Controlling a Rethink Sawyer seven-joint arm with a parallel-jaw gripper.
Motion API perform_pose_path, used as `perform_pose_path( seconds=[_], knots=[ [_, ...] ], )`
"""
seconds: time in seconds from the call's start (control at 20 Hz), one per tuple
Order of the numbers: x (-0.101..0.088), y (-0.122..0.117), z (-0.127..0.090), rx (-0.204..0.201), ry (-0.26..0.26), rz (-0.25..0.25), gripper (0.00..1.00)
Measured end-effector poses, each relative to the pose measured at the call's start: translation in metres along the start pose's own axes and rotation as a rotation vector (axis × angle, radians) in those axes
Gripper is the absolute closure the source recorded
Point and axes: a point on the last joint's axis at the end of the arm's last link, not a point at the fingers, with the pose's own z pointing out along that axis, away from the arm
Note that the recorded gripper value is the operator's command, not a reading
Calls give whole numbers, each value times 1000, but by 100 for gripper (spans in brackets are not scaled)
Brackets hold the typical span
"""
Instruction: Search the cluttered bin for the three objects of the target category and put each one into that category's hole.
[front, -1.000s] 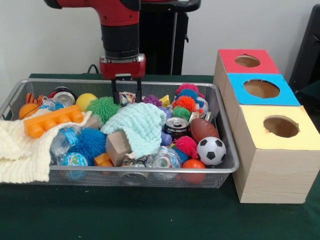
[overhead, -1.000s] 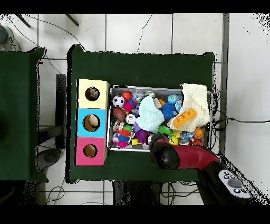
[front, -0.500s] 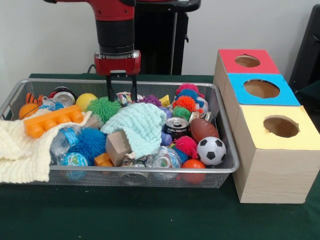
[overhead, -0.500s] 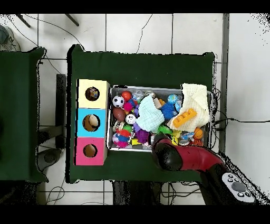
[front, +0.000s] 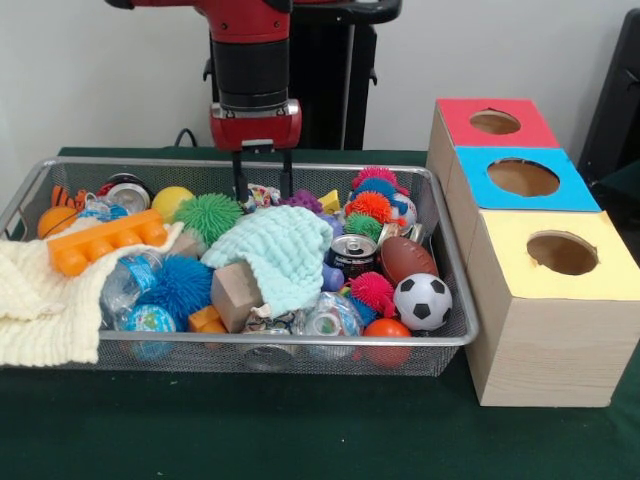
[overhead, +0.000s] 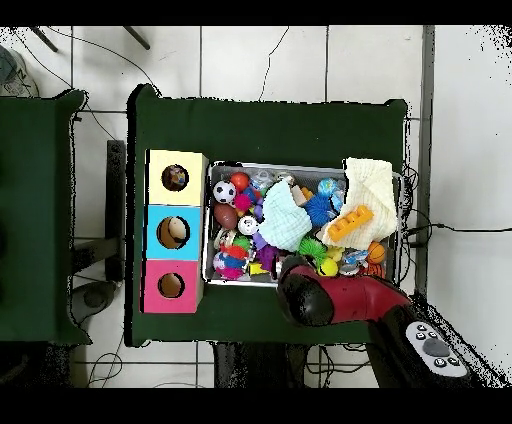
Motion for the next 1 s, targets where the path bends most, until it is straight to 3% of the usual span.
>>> perform_pose_path(
  seconds=[1.0],
  knots=[
    [37,1,4,-12,50,-48,0]
  ],
)
